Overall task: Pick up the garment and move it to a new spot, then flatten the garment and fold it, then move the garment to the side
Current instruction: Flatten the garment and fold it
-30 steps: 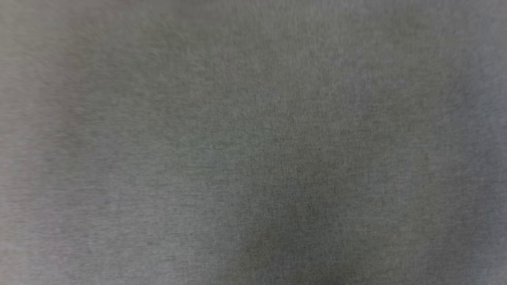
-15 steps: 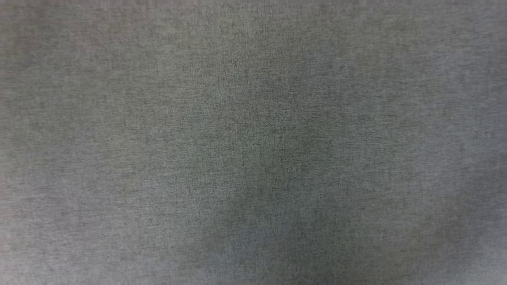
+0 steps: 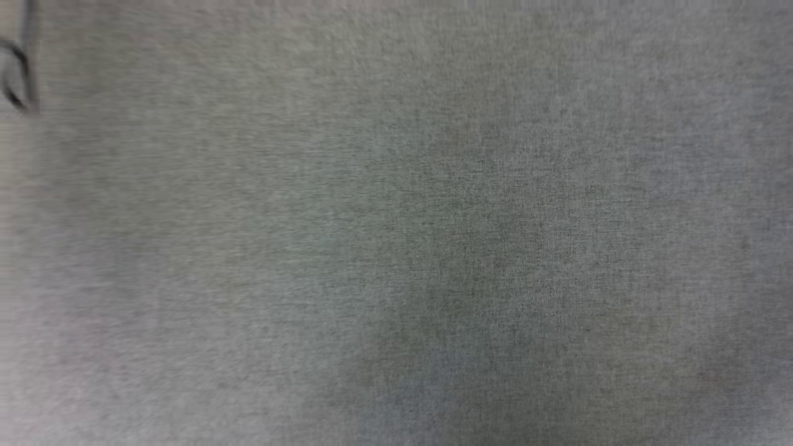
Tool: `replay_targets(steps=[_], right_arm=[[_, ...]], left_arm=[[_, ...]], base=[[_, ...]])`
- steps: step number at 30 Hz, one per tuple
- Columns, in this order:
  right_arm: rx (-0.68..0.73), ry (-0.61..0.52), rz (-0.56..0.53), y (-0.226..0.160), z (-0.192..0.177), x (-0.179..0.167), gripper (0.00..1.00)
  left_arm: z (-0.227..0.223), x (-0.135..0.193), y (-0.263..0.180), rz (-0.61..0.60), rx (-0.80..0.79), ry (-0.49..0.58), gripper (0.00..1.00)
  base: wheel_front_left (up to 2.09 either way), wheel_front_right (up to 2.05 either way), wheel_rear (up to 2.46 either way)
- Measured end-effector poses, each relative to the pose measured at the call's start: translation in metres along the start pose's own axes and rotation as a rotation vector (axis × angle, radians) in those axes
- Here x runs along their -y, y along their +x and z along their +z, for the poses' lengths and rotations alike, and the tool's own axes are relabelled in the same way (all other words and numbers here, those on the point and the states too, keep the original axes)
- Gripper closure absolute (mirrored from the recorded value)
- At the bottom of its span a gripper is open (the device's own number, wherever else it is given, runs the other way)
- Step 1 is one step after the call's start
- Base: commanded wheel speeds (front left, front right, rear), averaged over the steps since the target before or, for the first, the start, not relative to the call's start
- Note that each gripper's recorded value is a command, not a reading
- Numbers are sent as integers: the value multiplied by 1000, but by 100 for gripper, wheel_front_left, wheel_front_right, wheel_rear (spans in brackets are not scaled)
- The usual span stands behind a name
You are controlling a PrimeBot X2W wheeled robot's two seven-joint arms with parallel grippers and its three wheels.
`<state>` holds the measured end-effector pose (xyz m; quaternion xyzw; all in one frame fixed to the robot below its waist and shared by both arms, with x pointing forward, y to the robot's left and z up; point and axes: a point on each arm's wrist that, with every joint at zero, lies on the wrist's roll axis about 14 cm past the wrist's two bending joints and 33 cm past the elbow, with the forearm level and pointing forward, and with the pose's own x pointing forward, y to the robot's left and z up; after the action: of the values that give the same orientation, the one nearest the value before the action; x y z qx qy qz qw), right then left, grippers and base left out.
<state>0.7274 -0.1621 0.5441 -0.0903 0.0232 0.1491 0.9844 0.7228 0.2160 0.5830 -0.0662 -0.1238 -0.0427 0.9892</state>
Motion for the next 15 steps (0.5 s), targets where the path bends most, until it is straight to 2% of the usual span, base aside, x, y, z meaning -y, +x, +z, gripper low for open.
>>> replay_targets(steps=[8, 15], right_arm=[[-173, 83, 69, -77, -62, -29, 100], [-299, 185, 59, -163, -100, -44, 100]], left_arm=[[-39, -13, -109, 46, -161, -39, 100], [-48, -18, -226, 144, -300, -87, 100]], base=[[0, 0, 0], [0, 0, 0]])
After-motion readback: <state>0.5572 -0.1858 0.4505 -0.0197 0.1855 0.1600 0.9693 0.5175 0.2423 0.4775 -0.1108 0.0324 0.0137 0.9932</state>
